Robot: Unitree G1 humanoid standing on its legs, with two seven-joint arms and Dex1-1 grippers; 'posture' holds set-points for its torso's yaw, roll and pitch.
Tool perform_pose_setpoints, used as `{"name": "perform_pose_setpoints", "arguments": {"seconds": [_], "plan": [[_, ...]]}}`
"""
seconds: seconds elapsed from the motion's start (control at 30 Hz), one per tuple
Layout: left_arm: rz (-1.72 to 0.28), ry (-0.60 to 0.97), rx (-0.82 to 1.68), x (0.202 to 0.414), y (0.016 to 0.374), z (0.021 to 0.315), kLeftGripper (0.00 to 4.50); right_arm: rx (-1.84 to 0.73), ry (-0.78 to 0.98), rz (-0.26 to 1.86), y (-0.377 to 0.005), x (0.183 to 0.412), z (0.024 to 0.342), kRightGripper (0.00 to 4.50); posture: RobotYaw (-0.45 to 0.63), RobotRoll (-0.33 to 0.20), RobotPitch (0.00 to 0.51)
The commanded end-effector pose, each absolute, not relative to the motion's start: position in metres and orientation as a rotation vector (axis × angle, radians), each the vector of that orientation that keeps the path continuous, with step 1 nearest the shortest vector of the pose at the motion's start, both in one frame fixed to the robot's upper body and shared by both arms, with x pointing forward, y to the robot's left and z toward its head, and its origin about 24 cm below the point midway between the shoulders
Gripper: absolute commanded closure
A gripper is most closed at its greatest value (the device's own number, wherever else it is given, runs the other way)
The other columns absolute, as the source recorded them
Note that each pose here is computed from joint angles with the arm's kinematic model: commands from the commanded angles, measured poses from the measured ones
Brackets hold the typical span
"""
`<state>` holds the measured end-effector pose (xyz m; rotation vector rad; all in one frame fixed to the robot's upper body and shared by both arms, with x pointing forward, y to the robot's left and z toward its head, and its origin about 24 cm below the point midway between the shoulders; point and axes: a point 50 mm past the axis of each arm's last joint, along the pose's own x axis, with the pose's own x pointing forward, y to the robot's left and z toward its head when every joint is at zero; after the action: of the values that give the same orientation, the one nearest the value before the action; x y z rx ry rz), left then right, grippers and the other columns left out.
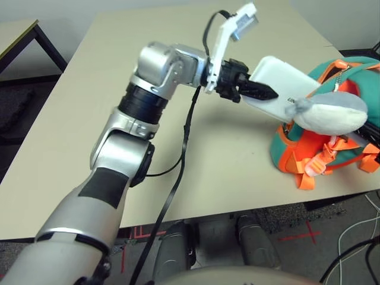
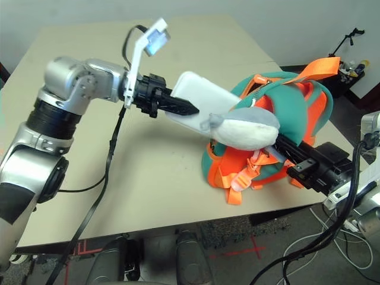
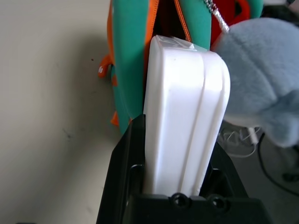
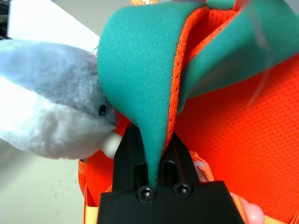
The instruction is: Put the pencil case into the backpack and zip it.
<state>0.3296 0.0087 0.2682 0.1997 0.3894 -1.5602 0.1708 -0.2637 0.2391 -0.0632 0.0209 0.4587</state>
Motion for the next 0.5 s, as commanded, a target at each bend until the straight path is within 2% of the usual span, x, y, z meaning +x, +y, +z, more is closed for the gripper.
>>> {"name": "perform_pose_setpoints", "arguments": {"seconds": [0.03, 0.3, 0.5], "plan": [[-1.626, 0.414, 0.268, 0.326, -0.013, 0.258, 3.15, -0.073, 0.018, 0.517, -0.261, 0.174, 0.249, 4.48, -0.23, 0.0, 0.144], [-1.608, 0.428, 0.329, 0.321, -0.056, 0.237, 3.15, -0.101, 0.063, 0.587, -0.265, 0.188, 0.268, 4.48, -0.16, 0.0, 0.183], [-1.623, 0.434, 0.333, 0.31, -0.072, 0.225, 3.15, -0.112, 0.087, 0.631, -0.263, 0.198, 0.276, 4.48, -0.14, 0.0, 0.198]]}}
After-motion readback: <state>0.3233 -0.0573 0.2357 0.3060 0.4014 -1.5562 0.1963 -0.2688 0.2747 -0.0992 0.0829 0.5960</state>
